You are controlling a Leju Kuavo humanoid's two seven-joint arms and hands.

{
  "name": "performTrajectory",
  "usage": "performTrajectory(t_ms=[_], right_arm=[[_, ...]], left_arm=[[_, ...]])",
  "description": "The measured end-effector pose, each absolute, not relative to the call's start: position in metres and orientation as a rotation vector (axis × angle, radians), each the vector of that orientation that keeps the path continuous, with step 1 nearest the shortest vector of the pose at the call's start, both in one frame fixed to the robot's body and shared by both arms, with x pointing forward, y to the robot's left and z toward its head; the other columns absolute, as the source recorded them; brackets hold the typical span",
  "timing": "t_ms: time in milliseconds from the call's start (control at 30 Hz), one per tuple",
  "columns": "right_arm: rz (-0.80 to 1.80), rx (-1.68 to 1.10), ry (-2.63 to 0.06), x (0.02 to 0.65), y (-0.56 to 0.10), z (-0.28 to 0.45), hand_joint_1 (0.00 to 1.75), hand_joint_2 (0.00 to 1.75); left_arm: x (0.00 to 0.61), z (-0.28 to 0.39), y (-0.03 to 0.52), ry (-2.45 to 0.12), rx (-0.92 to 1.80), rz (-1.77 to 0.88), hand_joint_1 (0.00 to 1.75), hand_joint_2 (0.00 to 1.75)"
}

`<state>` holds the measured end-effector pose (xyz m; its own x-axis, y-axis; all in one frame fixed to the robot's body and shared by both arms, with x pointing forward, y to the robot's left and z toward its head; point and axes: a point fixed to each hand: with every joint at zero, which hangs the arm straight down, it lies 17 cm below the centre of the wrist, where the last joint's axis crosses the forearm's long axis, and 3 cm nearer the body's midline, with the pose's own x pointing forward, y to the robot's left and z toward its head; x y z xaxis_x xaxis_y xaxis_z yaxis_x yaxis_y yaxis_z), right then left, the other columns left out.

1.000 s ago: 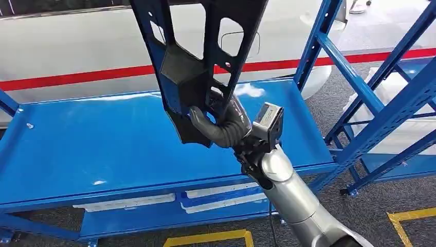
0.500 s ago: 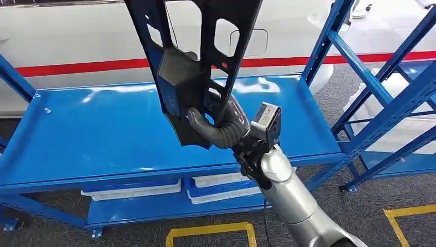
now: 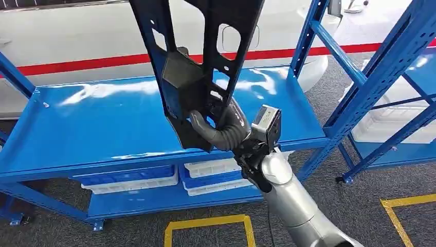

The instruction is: Take the parts from the cabinet and place them on the table.

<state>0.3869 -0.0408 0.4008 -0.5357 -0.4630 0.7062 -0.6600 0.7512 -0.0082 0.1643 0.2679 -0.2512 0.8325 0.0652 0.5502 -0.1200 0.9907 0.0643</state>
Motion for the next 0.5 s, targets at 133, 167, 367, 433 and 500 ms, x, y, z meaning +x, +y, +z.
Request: performTrajectory(t_ms=[133, 167, 367, 433, 500], right_arm=[[0.354, 0.822, -2.221, 0.386, -0.042, 0.392, 1.75, 1.75], [0.351, 0.820, -2.224, 0.386, -0.043, 0.393, 1.75, 1.75], [0.346, 0.802, -2.242, 0.381, -0.048, 0.396, 1.75, 1.75], [0.345, 0.796, -2.247, 0.380, -0.050, 0.397, 1.75, 1.75], [0.342, 0.786, -2.245, 0.379, -0.052, 0.394, 1.75, 1.75]], left_arm=[[0.165, -0.251, 0.269, -0.581, 0.100, 0.093, 0.00, 1.75], [0.166, -0.251, 0.270, -0.583, 0.100, 0.092, 0.00, 1.75], [0.171, -0.249, 0.271, -0.593, 0.101, 0.082, 0.00, 1.75], [0.173, -0.249, 0.271, -0.597, 0.101, 0.076, 0.00, 1.75], [0.172, -0.249, 0.271, -0.596, 0.100, 0.071, 0.00, 1.75]])
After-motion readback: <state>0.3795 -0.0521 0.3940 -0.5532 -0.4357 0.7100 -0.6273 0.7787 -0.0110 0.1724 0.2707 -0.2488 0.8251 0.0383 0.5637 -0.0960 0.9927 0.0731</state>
